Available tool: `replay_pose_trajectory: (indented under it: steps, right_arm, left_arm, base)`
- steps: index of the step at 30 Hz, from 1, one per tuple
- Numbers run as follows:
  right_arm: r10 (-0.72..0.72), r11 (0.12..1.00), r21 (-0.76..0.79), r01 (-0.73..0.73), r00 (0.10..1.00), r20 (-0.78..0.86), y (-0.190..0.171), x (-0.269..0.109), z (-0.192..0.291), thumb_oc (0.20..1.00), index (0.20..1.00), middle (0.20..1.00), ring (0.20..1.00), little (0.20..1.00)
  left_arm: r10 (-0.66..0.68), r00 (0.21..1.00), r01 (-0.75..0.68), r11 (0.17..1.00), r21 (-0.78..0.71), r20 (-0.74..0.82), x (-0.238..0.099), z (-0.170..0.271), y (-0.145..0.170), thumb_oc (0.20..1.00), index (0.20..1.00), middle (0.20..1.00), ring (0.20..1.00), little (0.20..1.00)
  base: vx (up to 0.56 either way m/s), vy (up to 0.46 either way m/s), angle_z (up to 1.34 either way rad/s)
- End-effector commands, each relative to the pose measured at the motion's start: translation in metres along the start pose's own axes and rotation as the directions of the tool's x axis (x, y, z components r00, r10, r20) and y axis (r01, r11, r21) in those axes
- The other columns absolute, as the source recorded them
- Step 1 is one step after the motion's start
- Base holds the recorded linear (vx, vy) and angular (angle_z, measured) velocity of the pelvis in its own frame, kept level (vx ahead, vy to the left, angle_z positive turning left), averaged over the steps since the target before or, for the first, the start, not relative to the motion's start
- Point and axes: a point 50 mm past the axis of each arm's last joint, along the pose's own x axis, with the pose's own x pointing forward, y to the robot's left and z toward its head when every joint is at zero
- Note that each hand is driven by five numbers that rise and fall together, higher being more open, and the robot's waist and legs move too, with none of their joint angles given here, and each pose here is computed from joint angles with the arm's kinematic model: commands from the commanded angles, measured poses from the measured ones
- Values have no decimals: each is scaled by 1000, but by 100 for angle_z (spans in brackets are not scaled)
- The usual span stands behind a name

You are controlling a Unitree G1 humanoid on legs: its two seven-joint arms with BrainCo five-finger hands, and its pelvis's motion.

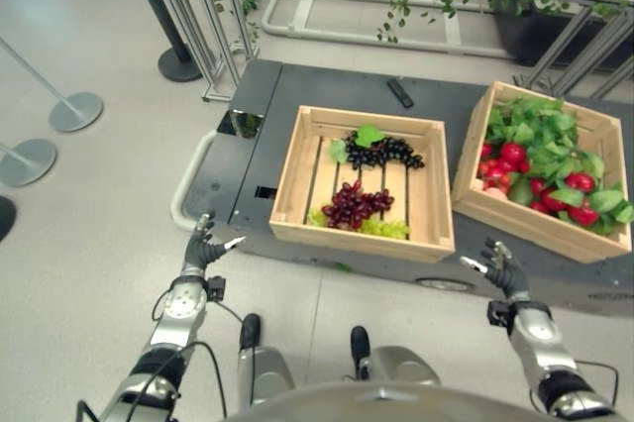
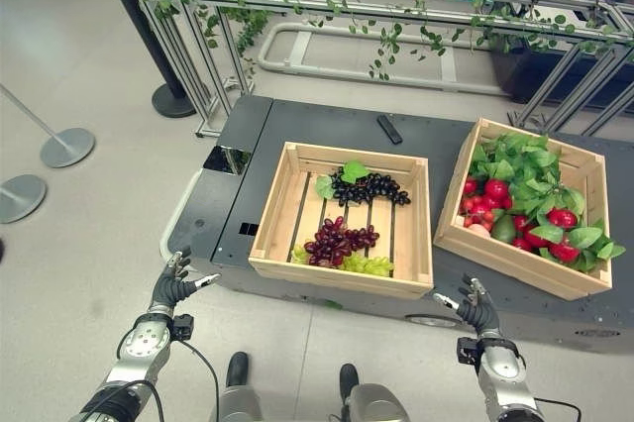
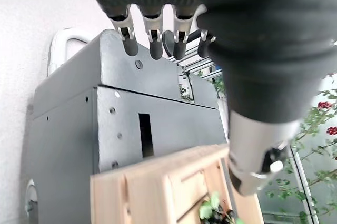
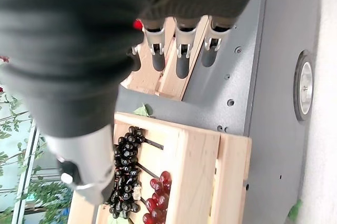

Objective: Pick up the fruits from the basket on one side to the basket on the other side

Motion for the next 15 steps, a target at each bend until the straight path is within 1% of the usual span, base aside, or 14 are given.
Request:
replay_pose_trajectory:
  steps: [1,2,4,8,14,15]
  right_arm:
    - [34,999,-25,-31,993,116,3,9,27,1000,1000,1000,1000,1000]
    - [37,999,-27,-35,993,115,5,11,27,1000,1000,1000,1000,1000]
    - [32,999,15,-34,992,120,13,13,29,1000,1000,1000,1000,1000]
    - [48,995,76,-57,993,110,27,14,28,1000,1000,1000,1000,1000]
    - [47,994,97,-56,995,91,23,9,20,1000,1000,1000,1000,1000]
    - [71,993,83,-79,992,100,27,9,22,1000,1000,1000,1000,1000]
  left_arm:
    - [42,981,-45,999,12,187,13,40,21,1000,1000,1000,1000,1000]
    - [37,979,-42,999,22,201,14,44,21,1000,1000,1000,1000,1000]
    - [43,971,-56,997,52,236,17,53,28,1000,1000,1000,1000,1000]
    - [54,969,-75,994,76,239,18,55,34,1000,1000,1000,1000,1000]
    - [-2,973,-27,992,121,229,14,51,31,1000,1000,1000,1000,1000]
    - [5,977,-34,990,133,213,12,46,34,1000,1000,1000,1000,1000]
  base:
    - [66,371,-13]
    - [74,492,-8]
    - [39,425,-33]
    - [24,298,-51]
    - [46,282,18]
    - [0,283,8]
